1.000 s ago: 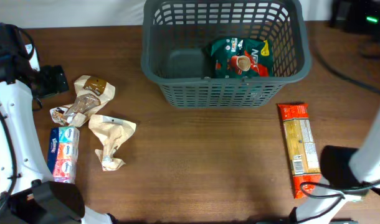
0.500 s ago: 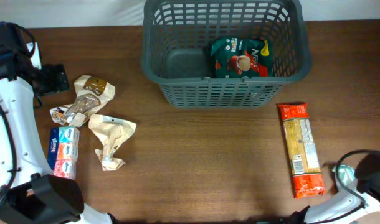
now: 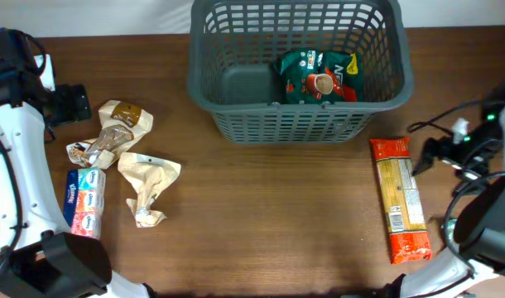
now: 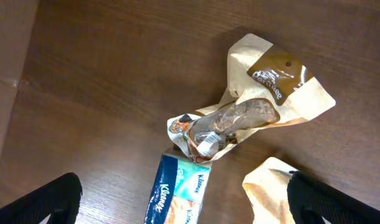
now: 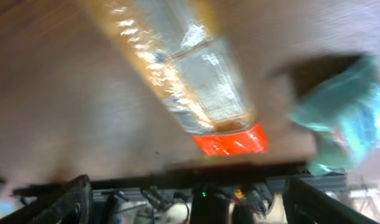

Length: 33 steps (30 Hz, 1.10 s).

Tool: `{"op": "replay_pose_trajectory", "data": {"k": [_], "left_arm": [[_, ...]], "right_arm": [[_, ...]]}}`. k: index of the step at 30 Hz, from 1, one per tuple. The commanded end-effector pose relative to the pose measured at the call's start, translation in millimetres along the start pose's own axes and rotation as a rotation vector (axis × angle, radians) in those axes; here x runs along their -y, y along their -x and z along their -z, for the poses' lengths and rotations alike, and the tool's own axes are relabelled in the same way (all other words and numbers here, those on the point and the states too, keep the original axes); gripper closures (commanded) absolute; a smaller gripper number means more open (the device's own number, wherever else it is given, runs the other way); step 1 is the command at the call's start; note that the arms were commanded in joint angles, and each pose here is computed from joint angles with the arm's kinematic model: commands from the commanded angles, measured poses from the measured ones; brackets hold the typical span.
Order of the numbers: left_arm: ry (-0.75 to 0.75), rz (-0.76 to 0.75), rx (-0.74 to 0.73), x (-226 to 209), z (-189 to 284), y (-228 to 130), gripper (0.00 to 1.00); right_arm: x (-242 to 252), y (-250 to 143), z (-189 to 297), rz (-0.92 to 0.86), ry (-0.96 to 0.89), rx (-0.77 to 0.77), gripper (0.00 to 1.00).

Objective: Pack container
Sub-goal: 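Grasp the red-topped spaghetti pack with the right gripper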

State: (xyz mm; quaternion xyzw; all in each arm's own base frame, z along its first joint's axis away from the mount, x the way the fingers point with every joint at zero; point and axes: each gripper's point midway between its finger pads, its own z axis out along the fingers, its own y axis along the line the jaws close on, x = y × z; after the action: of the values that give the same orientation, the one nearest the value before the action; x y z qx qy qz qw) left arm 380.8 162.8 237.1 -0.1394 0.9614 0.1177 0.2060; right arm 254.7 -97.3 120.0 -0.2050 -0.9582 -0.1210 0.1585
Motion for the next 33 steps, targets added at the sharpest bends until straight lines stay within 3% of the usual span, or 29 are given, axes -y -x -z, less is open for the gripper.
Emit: {"op": "replay_pose_trajectory", "data": {"k": [1, 8, 19, 33], "left_arm": [[-0.009, -0.022, -0.004, -0.1, -2.8, 0.1, 0.01], [-0.009, -0.037, -0.003, -0.2, -2.8, 0.3, 0.01], [-0.009, -0.058, -0.003, -0.1, -2.9, 0.3, 0.01], [-0.009, -0.058, -0.004, 0.0, -3.1, 0.1, 0.01]], "right_arm": [[-27.2, -5.2, -14.5, 0.135, 0.021, 0.015, 0.05], [-43.0, 21.1, -47.0, 0.331, -0.014, 0.094, 0.05], [-36.8, 60.1, -48.6, 0.380, -0.076, 0.242, 0.05], [-19.7, 35.5, -118.4, 0.356, -0.070, 0.146, 0.04]]}}
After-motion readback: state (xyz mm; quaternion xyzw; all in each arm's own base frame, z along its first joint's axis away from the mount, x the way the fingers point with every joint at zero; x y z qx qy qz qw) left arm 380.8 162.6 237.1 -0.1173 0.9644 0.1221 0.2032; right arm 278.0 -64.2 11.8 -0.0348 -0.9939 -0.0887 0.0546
